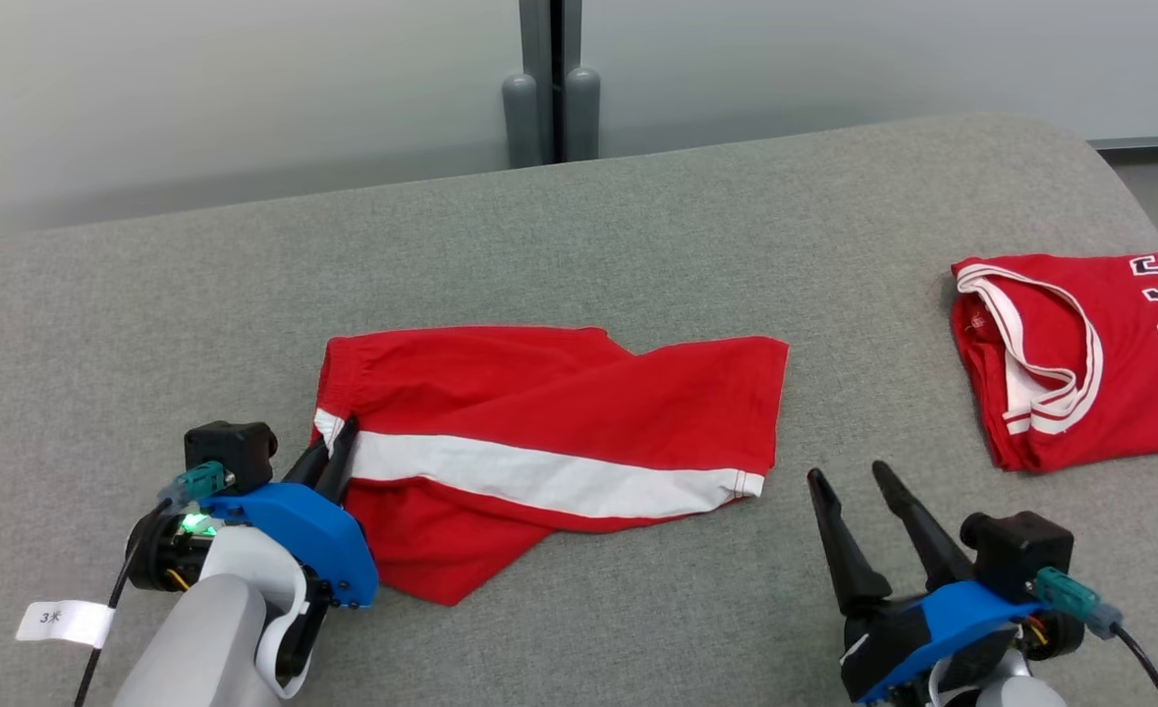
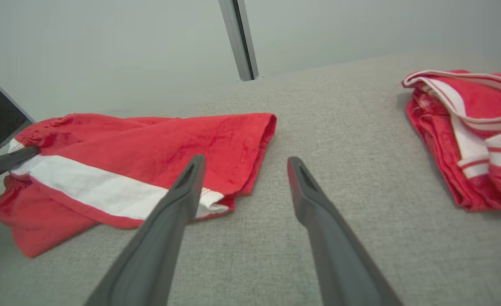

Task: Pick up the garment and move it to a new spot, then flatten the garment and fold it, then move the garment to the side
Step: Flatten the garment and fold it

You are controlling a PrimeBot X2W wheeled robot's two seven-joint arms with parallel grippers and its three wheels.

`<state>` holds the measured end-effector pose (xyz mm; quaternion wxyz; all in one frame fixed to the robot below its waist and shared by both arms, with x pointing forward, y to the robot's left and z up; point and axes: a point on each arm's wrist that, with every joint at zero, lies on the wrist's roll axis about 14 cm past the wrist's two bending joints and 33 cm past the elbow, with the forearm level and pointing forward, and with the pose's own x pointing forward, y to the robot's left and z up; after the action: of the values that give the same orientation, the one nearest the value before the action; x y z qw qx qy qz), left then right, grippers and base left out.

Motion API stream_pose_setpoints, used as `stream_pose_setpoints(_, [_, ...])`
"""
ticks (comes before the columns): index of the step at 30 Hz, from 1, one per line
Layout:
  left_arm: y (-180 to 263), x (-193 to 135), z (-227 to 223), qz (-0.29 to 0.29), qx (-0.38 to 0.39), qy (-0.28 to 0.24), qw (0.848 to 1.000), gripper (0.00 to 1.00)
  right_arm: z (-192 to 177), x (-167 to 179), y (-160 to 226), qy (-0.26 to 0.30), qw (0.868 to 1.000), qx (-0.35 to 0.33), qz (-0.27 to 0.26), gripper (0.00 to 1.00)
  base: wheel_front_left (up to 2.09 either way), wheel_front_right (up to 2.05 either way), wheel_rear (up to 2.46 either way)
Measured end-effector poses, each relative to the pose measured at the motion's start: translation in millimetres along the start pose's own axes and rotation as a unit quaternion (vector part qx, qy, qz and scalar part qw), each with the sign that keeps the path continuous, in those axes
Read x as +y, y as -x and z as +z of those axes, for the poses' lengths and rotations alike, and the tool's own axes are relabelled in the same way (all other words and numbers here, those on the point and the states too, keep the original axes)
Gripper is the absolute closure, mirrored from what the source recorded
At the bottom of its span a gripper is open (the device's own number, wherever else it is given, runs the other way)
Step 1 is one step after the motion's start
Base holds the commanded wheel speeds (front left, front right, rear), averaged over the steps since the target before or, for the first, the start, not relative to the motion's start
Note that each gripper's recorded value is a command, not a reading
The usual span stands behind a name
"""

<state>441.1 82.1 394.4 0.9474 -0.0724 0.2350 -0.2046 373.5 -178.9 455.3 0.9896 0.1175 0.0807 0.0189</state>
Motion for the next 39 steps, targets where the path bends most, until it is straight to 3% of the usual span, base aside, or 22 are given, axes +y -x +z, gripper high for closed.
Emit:
stream_pose_setpoints(4, [7,0,5,0.002,-0.027,0.005,1.0,1.0,-24,13,-1,-0.012,0.998,0.058,0.019,0.0,0.0,0.0,0.0])
stream_pose_setpoints(12, [18,-8,15,-0.002,-0.068,0.006,0.998,1.0,-48,34,-15,-0.02,0.992,0.11,0.05,0.0,0.0,0.0,0.0])
stream_pose_setpoints(27, [30,-8,20,0.003,-0.087,0.014,0.996,1.0,-72,45,-46,0.009,0.986,0.151,0.071,0.0,0.0,0.0,0.0])
stream_pose_setpoints(28, [30,-8,20,0.003,-0.086,0.014,0.996,1.0,-72,48,-47,0.007,0.986,0.148,0.076,0.81,0.0,0.0,0.0])
stream_pose_setpoints(29, [31,-8,20,0.004,-0.086,0.015,0.996,1.0,-70,52,-49,0.006,0.986,0.143,0.081,1.0,0.0,0.0,0.0])
stream_pose_setpoints(34, [33,-7,22,0.008,-0.093,0.024,0.995,1.0,-58,56,-53,-0.004,0.99,0.111,0.085,1.0,0.0,0.0,0.0])
stream_pose_setpoints(39, [40,-8,31,0.012,-0.12,0.048,0.992,1.0,-23,52,-58,-0.013,0.996,0.047,0.078,1.0,0.0,0.0,0.0])
